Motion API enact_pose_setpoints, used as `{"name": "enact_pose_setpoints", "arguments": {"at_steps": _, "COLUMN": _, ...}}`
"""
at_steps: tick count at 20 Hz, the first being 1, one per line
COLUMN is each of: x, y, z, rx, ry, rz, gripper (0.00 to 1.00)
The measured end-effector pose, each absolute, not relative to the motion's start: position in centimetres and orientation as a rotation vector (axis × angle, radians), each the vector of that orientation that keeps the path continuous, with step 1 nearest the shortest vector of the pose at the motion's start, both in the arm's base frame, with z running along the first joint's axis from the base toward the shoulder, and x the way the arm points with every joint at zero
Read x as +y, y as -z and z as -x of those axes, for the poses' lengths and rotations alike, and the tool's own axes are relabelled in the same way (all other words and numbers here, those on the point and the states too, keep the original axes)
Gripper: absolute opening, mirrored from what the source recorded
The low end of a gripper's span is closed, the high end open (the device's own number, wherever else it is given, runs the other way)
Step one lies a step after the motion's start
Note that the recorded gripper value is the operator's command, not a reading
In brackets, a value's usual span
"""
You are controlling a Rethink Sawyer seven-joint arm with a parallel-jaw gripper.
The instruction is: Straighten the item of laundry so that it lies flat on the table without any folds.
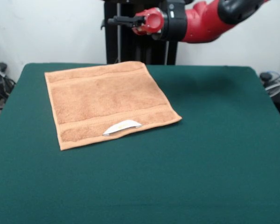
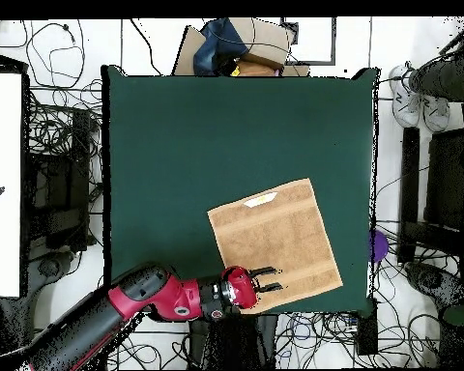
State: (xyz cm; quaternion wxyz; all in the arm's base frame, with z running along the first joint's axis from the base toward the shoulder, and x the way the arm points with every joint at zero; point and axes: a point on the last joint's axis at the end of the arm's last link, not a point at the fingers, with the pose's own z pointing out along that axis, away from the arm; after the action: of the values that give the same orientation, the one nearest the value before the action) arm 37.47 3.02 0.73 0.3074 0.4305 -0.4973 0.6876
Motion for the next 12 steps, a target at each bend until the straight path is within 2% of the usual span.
{"name": "enact_pose_setpoints", "arguments": {"at_steps": 12, "x": 2.82, "y": -1.01, "z": -37.45, "rx": -1.295, "ry": -1.816, "rz": -1.140, "gripper": 1.00}}
